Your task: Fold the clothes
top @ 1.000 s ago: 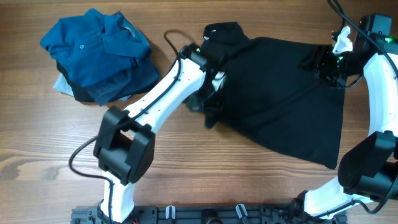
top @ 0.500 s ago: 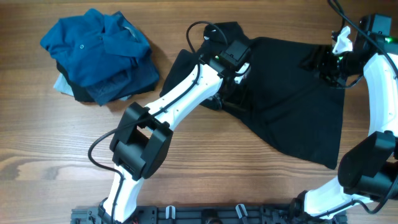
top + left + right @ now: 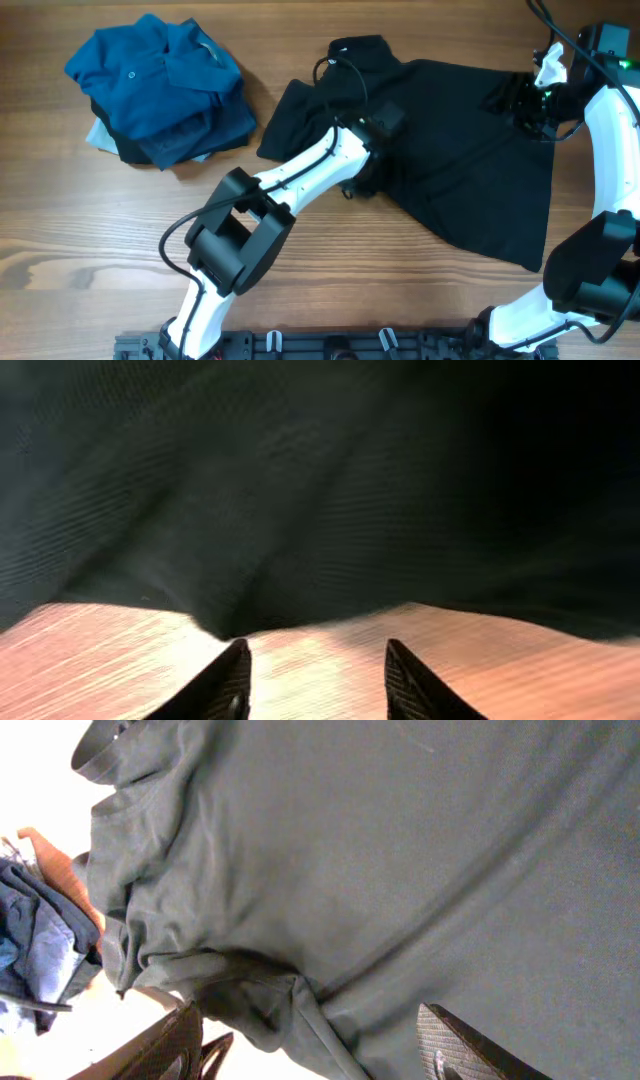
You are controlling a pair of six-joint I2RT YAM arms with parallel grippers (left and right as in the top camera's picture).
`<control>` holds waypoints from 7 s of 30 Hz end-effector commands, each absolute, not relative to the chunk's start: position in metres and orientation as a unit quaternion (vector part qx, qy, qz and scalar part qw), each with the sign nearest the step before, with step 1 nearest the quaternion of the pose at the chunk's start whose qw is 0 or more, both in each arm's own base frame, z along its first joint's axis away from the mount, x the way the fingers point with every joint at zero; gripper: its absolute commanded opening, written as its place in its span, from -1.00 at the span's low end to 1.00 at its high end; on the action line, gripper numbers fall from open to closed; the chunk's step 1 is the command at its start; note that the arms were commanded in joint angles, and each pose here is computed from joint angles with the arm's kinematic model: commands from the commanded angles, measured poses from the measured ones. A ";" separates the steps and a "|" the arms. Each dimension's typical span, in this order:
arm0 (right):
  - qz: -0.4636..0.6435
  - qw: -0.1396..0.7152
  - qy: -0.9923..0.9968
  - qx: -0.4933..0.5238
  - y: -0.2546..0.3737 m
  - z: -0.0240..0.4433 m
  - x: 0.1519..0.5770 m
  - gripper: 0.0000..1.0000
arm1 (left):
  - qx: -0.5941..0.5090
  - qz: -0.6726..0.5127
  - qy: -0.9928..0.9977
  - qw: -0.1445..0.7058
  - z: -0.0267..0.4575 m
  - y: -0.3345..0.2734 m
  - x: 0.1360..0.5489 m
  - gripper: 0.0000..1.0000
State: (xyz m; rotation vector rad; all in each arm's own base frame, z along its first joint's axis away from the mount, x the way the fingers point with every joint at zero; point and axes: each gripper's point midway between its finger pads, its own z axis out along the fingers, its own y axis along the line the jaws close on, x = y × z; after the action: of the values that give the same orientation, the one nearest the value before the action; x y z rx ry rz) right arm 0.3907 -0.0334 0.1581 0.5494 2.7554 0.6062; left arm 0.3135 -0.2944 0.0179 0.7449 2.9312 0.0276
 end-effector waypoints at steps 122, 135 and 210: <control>0.148 0.021 0.967 0.206 0.010 0.023 0.358 -0.71 | 0.056 -0.096 0.988 0.103 0.015 -0.162 0.442 -0.56; 0.144 -0.018 0.968 0.206 0.013 -0.008 0.352 -0.60 | 0.115 -0.227 0.965 0.063 0.007 -0.201 0.427 -0.62; 0.080 0.129 0.900 0.409 -0.135 0.117 0.306 0.80 | 0.073 -0.202 0.976 -0.025 0.092 -0.217 0.288 -0.76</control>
State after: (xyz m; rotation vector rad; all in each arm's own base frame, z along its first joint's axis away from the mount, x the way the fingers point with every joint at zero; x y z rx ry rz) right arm 0.3161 -0.1274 0.1329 1.1262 2.5802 0.2848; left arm 0.2749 -0.2221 0.0982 0.2188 3.1500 -0.7353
